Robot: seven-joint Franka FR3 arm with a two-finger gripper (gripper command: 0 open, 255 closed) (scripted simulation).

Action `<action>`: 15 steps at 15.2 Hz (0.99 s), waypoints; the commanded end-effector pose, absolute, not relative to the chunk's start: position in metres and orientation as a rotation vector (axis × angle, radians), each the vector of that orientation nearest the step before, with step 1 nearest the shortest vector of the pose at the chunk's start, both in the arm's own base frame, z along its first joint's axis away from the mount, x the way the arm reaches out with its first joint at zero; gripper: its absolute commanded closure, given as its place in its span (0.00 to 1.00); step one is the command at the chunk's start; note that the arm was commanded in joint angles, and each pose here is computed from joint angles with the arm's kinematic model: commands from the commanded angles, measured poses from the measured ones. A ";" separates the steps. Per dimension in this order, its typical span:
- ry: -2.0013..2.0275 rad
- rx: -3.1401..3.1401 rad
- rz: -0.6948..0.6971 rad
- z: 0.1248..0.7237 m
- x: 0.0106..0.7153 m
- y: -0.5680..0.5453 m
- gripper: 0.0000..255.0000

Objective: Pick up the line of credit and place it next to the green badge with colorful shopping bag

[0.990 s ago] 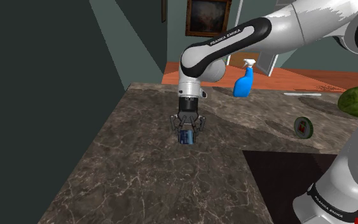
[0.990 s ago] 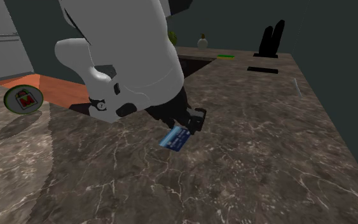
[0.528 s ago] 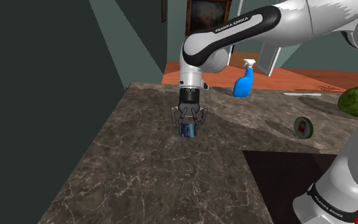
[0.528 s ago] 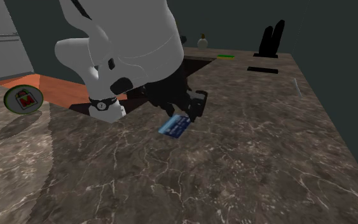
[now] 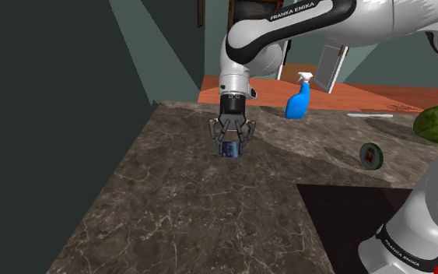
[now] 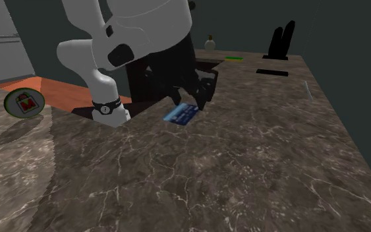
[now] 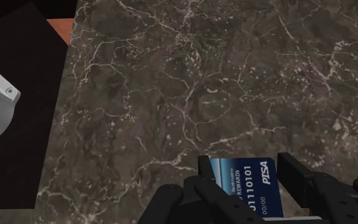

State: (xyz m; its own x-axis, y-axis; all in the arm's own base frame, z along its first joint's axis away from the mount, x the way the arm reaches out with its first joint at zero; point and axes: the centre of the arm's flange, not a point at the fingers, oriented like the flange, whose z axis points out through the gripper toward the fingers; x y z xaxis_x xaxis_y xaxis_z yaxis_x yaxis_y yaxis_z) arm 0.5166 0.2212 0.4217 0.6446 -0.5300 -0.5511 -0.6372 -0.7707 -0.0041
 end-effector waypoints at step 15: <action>0.958 -2.666 0.799 0.484 0.490 0.175 1.00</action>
State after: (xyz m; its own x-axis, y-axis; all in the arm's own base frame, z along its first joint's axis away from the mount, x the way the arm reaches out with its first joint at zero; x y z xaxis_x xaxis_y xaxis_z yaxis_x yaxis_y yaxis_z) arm 0.4970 0.1869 0.4837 0.6444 -0.5306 -0.5506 -0.6375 -0.7705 -0.0035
